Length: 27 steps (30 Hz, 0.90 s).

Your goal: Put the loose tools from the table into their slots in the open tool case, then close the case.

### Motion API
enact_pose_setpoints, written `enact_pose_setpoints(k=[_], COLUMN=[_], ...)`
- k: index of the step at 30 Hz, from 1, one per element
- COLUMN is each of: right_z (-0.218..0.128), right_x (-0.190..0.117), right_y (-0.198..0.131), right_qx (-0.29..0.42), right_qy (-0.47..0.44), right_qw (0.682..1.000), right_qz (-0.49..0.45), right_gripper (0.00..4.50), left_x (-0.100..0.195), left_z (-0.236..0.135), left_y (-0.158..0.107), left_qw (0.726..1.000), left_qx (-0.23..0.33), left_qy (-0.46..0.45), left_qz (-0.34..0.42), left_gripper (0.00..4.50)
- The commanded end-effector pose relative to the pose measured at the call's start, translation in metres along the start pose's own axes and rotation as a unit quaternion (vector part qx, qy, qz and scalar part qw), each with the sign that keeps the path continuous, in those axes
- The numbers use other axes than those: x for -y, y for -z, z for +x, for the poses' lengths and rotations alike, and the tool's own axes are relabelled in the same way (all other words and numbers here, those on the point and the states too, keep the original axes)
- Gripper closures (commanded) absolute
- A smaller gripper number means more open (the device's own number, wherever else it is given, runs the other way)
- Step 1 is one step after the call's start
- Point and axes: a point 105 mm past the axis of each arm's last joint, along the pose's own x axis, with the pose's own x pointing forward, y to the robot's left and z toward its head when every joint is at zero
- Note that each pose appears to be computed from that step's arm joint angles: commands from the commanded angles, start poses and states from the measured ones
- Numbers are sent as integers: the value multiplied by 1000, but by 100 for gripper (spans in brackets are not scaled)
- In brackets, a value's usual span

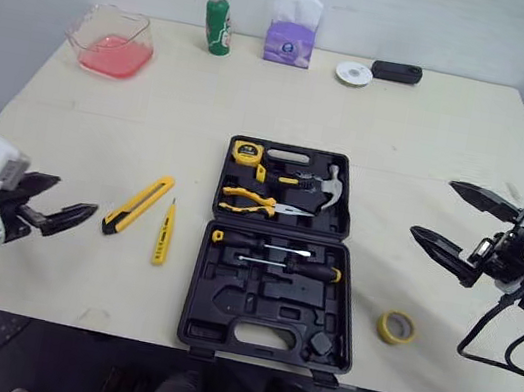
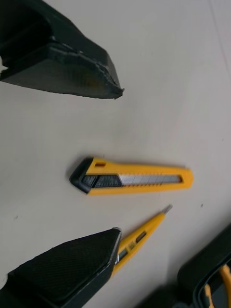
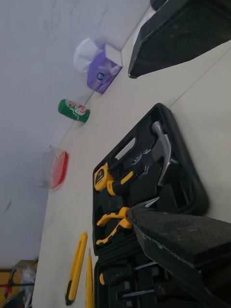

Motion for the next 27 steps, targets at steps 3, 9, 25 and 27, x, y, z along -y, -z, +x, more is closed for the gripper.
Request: enact_pose_setpoints(k=[3, 9, 25, 27], right_z=[9, 8, 9, 10], right_x=[-11, -20, -28, -30], right_y=[-16, -11, -5, -5], right_qx=[33, 30, 34, 36], right_qy=[-49, -87, -127, -131], right_qw=[998, 996, 991, 991], right_qz=[-24, -19, -12, -12], right_gripper=[6, 6, 6, 6], left_x=[36, 70, 93, 95], left_z=[11, 33, 69, 73], left_y=[-2, 8, 21, 23], left_qw=[999, 998, 989, 989], left_qx=[-37, -49, -73, -79], left_qy=[-4, -26, -110, -108], left_qz=[12, -18, -68, -69], left_gripper=[0, 0, 0, 0])
